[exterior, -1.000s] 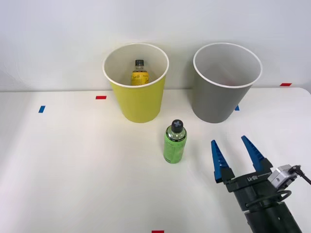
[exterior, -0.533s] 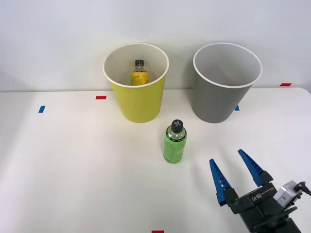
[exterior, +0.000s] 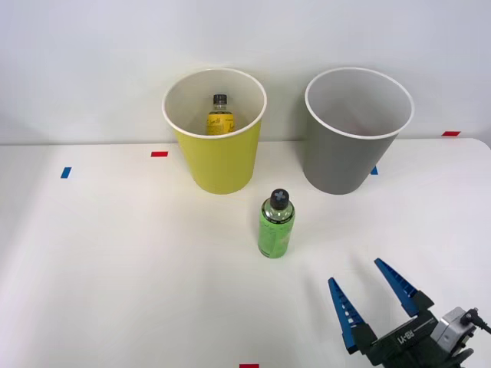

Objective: Put cans in the gray bin, plastic bottles in the light green bin

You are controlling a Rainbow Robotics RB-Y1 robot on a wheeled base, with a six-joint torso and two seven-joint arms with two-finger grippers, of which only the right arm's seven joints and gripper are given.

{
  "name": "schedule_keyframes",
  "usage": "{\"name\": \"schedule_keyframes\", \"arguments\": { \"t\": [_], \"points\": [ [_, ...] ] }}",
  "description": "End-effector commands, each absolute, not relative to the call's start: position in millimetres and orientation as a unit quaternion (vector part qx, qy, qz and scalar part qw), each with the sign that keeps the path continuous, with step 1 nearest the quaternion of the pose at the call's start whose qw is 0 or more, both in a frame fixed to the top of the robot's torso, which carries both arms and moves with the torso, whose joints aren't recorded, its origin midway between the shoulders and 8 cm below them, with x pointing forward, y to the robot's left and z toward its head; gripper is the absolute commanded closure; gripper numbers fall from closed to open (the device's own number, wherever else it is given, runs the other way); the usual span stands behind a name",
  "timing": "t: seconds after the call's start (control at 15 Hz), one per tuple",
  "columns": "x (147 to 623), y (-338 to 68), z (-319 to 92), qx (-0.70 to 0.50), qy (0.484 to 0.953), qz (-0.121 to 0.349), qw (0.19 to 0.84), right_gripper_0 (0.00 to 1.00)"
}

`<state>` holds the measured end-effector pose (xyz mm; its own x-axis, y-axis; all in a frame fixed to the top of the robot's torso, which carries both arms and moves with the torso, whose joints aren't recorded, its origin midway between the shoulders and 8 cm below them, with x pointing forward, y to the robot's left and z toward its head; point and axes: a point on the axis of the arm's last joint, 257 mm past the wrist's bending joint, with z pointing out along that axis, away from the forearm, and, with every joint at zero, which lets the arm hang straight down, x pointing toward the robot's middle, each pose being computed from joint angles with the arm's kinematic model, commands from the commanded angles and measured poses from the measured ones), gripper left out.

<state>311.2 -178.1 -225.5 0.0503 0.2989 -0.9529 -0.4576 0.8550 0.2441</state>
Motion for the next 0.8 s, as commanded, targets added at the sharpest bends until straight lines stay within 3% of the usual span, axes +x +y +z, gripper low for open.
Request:
{"name": "schedule_keyframes", "arguments": {
  "t": [0.07,0.8],
  "points": [
    [308.0,-189.2,-230.1,-0.06,0.644,0.248,0.721,0.0],
    [299.0,-192.9,-242.5,-0.085,0.659,0.224,0.713,0.0]
  ]
}}
